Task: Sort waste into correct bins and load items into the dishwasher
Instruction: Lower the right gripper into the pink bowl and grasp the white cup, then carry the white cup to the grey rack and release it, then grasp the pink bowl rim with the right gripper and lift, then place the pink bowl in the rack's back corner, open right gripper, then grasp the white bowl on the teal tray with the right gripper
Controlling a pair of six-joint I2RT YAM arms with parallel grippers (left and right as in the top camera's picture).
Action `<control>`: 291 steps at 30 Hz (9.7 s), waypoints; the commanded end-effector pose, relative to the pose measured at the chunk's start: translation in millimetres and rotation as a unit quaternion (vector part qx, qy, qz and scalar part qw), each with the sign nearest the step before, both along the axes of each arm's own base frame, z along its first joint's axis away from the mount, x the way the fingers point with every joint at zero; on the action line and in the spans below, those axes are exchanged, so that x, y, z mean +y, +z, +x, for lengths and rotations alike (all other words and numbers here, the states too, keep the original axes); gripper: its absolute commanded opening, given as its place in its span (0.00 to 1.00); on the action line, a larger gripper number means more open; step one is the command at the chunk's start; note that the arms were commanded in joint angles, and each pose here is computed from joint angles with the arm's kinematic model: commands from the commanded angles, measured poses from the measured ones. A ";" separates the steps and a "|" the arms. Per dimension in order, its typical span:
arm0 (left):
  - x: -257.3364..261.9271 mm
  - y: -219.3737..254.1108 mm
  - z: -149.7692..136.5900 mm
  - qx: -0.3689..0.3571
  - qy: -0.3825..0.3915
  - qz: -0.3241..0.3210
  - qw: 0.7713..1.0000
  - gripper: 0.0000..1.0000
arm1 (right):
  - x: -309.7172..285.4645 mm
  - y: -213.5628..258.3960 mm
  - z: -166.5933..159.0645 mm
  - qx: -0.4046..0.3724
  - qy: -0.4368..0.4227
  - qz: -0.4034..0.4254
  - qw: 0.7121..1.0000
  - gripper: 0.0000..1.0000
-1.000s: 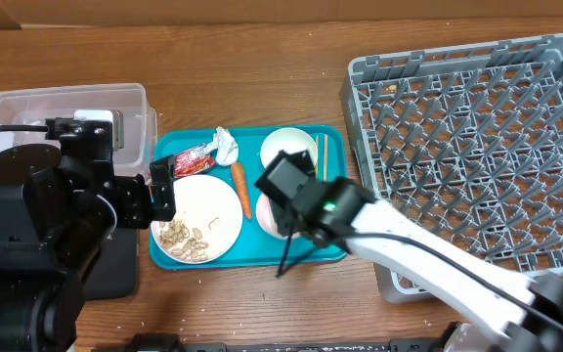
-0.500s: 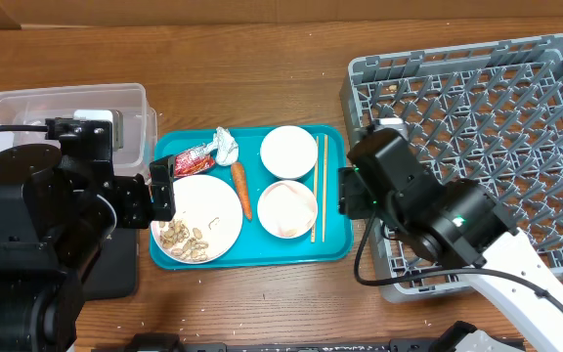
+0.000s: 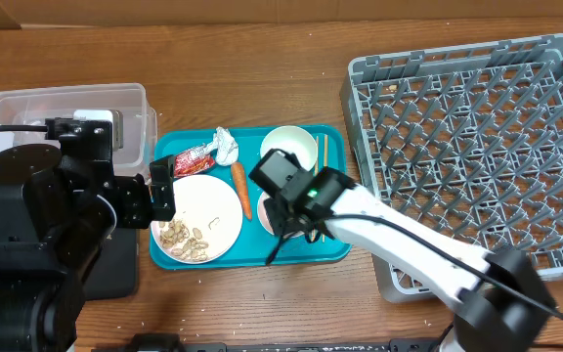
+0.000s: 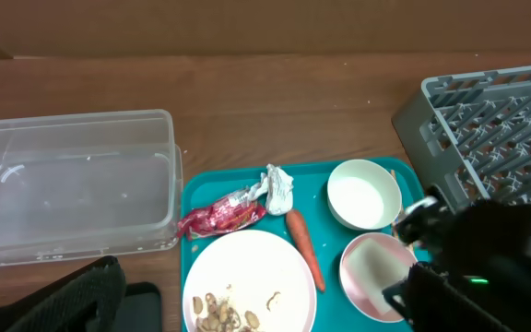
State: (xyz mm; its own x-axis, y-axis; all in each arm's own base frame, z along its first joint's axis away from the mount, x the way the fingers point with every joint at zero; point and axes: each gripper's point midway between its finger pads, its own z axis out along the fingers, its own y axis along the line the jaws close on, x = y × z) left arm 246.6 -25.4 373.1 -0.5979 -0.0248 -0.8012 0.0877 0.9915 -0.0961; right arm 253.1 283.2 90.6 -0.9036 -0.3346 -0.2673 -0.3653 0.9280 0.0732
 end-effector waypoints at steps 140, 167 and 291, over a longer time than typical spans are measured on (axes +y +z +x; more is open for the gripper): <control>2.9 7.2 -1.2 -0.012 0.000 0.011 1.000 1.00 | -64.4 81.7 -36.2 -0.006 -0.057 0.188 0.980 0.68; 2.7 2.8 3.6 -0.002 0.000 0.011 1.000 1.00 | -64.4 32.2 23.3 -0.027 -0.164 0.076 0.983 0.04; -0.5 -247.1 124.1 0.390 -0.005 0.021 0.921 1.00 | -260.7 217.6 113.3 -0.348 -0.443 -0.189 0.805 0.04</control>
State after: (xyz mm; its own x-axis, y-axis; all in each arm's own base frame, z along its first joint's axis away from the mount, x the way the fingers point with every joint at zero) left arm 366.4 -28.2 127.2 -0.9919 -0.0134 -0.1261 -0.0002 0.9946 -0.1036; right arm 371.5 97.8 251.4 -0.6964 0.2987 -0.6525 0.4108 0.9115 -0.0212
